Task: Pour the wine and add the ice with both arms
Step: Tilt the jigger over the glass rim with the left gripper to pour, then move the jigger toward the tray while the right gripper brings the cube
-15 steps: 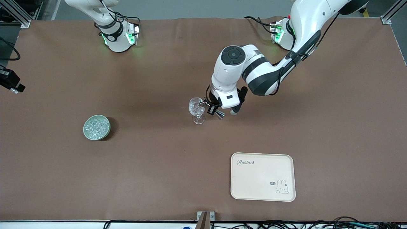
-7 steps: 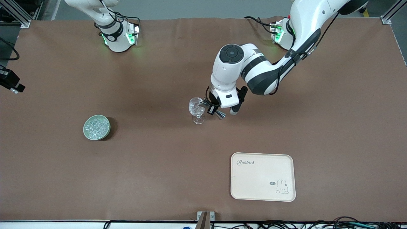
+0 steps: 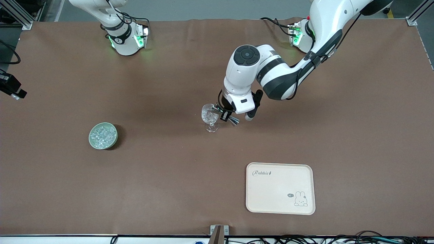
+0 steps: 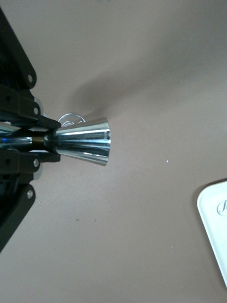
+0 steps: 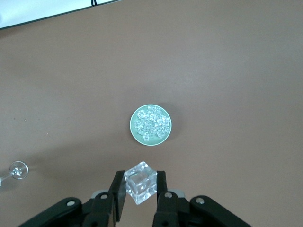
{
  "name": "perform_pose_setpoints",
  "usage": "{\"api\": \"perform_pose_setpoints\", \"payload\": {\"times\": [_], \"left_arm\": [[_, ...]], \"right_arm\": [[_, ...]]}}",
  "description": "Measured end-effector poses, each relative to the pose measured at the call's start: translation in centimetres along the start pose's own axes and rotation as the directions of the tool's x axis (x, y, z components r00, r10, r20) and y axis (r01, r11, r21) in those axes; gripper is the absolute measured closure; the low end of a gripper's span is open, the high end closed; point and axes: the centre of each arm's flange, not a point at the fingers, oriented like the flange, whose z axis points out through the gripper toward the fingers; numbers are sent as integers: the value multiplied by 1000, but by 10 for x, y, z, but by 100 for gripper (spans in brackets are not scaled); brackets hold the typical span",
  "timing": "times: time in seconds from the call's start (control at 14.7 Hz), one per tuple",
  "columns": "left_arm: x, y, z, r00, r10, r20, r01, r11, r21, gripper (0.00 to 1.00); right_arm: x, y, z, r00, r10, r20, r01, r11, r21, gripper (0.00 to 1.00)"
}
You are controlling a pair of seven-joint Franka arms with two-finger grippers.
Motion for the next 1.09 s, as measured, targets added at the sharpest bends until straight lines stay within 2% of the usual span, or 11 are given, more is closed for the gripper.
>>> {"api": "perform_pose_setpoints", "payload": {"times": [0.34,0.68,1.09], "left_arm": [[15,8,-3,993,-82,84,78,996,48,78],[78,31,-28,971,-119,210,107,992,68,78],[158,46,-40,938,-178,298,168,984,57,78]], "right_arm": [[0,0,0,1000,0,0,0,1000,0,70],[0,-1,0,1000,-3,0,3,1000,1,70],[-2,-16,1,1000,-30,4,30,1000,3,70]]}}
